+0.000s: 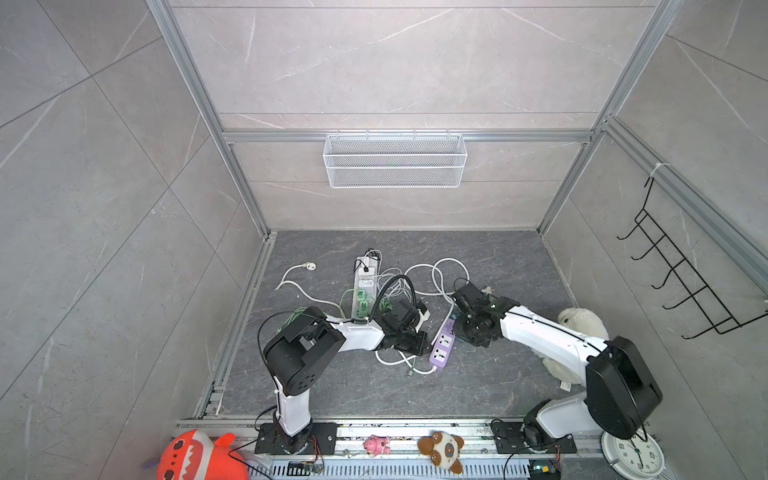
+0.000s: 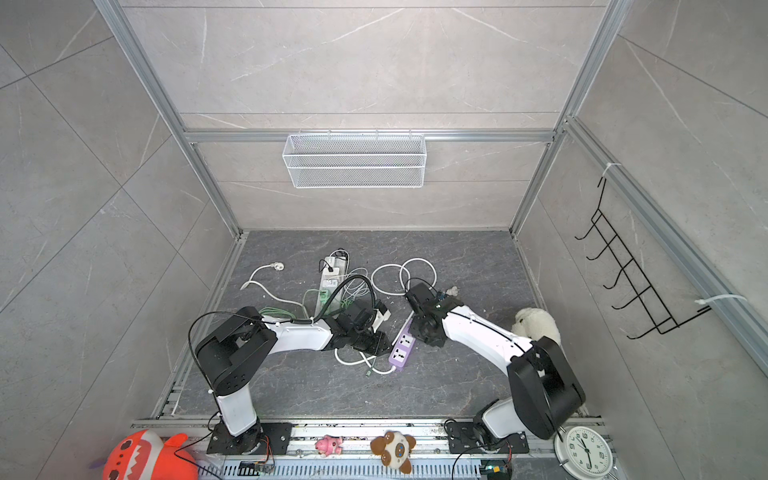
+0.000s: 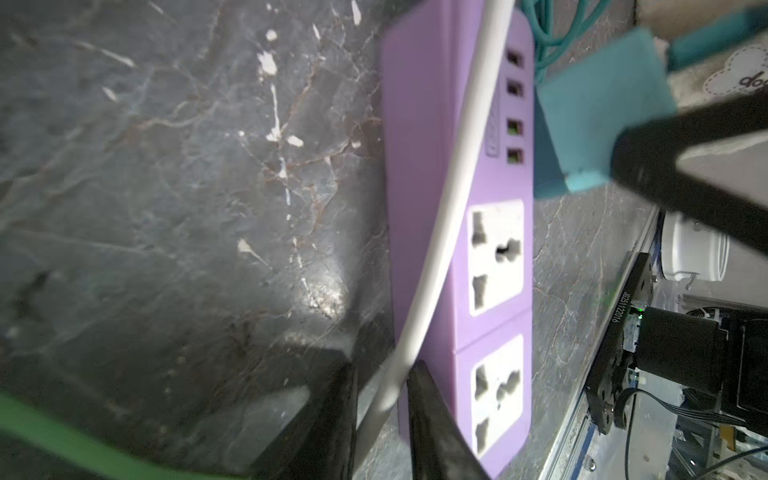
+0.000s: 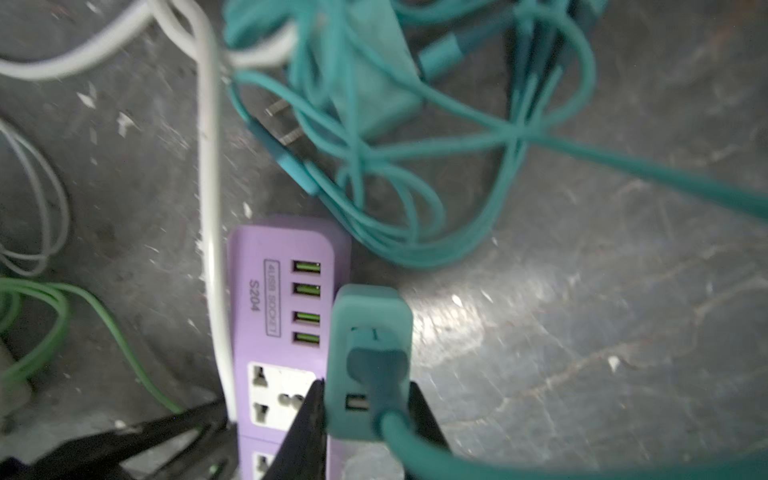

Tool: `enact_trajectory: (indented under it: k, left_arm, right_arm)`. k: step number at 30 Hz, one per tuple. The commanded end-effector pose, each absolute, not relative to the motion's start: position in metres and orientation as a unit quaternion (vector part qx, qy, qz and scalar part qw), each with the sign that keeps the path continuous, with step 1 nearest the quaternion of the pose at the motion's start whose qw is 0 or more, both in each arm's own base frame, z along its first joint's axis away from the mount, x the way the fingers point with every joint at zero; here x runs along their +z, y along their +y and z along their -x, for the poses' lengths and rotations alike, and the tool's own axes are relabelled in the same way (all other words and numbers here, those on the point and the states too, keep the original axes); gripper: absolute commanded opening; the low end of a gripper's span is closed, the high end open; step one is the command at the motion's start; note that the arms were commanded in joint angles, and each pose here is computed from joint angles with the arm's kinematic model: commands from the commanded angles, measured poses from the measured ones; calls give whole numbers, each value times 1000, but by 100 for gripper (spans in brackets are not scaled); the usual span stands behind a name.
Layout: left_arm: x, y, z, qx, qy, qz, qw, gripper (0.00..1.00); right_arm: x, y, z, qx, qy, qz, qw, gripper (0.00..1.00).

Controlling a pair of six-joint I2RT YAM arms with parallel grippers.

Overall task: Insert the plug
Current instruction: 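Press the teal charger into the purple strip socket with right gripper while left steadies strip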

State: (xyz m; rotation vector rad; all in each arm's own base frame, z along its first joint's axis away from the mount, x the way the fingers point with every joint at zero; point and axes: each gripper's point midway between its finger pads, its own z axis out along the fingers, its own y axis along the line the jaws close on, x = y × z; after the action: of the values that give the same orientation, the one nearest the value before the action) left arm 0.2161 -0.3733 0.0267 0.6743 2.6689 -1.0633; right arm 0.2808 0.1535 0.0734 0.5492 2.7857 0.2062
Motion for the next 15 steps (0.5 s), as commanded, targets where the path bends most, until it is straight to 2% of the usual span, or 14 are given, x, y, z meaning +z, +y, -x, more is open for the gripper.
enact_trajectory:
  k: [1, 8, 15]
  left_arm:
    - [24, -384, -206, -376, 894, -236, 67, 26]
    - [32, -394, -214, -385, 890, -233, 78, 26]
    - [26, -385, -232, -372, 905, -186, 90, 26]
  right_arm:
    - [94, 169, -304, 102, 970, -138, 169, 0]
    - [115, 165, -279, 113, 976, -103, 156, 0]
    - [119, 190, -261, 136, 979, -48, 144, 0]
